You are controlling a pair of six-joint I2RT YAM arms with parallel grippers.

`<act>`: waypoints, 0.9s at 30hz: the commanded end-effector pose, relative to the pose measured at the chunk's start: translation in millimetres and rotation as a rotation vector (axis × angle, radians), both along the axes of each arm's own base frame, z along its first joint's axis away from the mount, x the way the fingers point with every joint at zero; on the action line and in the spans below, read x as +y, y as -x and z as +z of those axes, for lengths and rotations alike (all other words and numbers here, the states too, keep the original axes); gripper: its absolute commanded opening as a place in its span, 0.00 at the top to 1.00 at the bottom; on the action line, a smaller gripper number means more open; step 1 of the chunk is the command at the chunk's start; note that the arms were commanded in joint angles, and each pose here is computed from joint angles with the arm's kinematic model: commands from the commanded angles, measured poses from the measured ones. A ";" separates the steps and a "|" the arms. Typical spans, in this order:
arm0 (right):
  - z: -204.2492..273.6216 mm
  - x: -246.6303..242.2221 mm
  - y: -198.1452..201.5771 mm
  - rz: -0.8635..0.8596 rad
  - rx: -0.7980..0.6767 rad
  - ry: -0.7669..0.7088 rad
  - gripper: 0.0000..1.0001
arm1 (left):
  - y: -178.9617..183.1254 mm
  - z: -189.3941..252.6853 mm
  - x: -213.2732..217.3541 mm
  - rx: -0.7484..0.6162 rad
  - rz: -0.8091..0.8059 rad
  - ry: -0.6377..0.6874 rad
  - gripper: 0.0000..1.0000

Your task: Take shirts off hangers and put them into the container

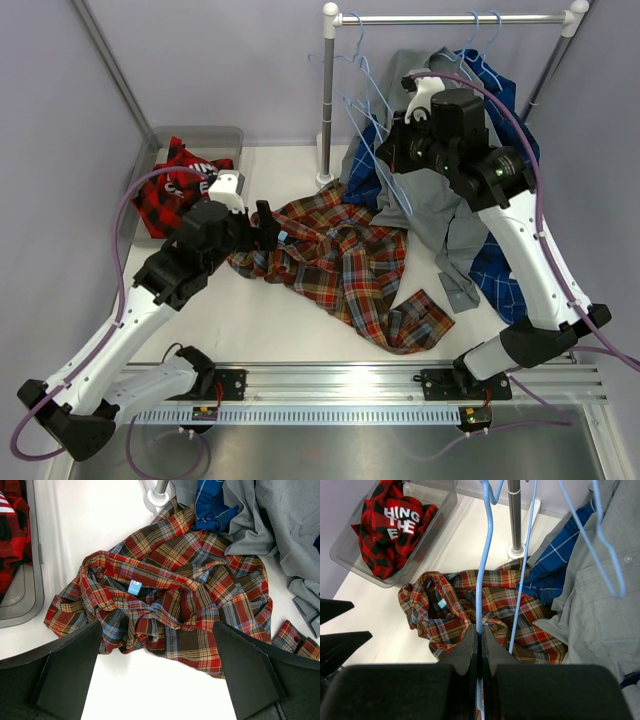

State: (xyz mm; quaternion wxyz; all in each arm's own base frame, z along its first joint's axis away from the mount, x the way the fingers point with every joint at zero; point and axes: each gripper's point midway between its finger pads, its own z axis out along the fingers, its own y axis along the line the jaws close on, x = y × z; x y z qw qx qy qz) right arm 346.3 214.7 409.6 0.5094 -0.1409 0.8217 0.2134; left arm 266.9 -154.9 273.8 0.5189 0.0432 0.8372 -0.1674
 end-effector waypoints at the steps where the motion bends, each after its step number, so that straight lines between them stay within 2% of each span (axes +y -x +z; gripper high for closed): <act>1: 44.8 -6.4 11.1 0.012 -0.131 -0.073 1.00 | -4.2 15.2 -5.7 -0.036 -0.013 0.039 0.01; 11: 78.0 0.7 -1.0 0.021 -0.213 -0.110 1.00 | -3.4 16.9 -7.2 -0.038 -0.024 0.040 0.01; 18: 74.7 0.5 34.7 0.122 -0.188 -0.117 1.00 | -3.0 12.8 -6.9 -0.031 -0.024 0.037 0.01; 27: 92.9 -63.7 50.2 -0.117 -0.316 -0.037 1.00 | -10.6 14.5 -17.5 -0.014 -0.049 0.034 0.01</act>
